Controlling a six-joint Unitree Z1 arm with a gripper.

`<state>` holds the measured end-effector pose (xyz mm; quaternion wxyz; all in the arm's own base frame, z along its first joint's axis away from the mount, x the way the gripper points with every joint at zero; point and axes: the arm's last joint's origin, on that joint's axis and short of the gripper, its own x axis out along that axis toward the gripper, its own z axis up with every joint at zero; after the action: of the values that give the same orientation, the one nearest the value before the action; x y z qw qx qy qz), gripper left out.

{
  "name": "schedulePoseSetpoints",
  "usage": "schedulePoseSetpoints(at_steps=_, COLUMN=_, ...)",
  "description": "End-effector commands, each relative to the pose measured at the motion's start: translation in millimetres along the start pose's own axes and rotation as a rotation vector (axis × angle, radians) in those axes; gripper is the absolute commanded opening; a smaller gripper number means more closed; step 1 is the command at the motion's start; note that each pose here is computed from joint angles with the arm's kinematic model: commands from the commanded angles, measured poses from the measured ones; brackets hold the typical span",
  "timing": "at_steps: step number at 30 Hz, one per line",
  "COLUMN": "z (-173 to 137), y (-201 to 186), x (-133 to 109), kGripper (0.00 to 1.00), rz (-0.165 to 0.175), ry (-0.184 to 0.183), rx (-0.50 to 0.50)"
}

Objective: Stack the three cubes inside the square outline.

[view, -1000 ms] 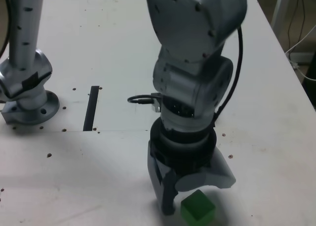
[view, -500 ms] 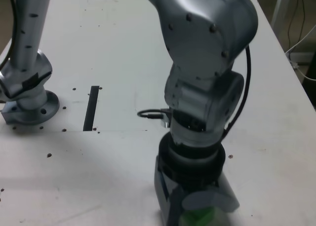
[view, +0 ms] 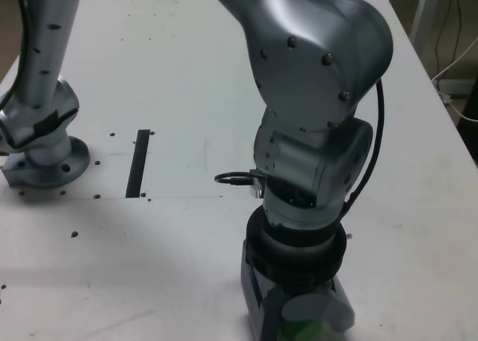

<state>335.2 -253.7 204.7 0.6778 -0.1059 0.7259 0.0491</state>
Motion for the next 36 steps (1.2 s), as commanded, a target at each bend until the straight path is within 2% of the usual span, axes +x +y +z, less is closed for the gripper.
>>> schedulePoseSetpoints(at_steps=1, z=-1, y=1, x=0, kGripper=0.29, rz=0.006, ry=-0.001, rx=0.001)
schedulePoseSetpoints(at_steps=6, z=-2, y=3, x=-3, kGripper=0.16, rz=0.012, ry=-0.022, rx=0.001)
schedulePoseSetpoints(at_steps=16, z=-10, y=14, x=-22, kGripper=0.08, rz=0.034, ry=-0.071, rx=0.014)
schedulePoseSetpoints(at_steps=25, z=-18, y=51, x=-75, kGripper=0.08, rz=0.046, ry=-0.078, rx=0.107)
schedulePoseSetpoints(at_steps=32, z=-2, y=90, x=-119, kGripper=0.08, rz=0.099, ry=-0.125, rx=0.212)
schedulePoseSetpoints(at_steps=36, z=17, y=124, x=-126, kGripper=0.08, rz=0.115, ry=-0.108, rx=0.266)
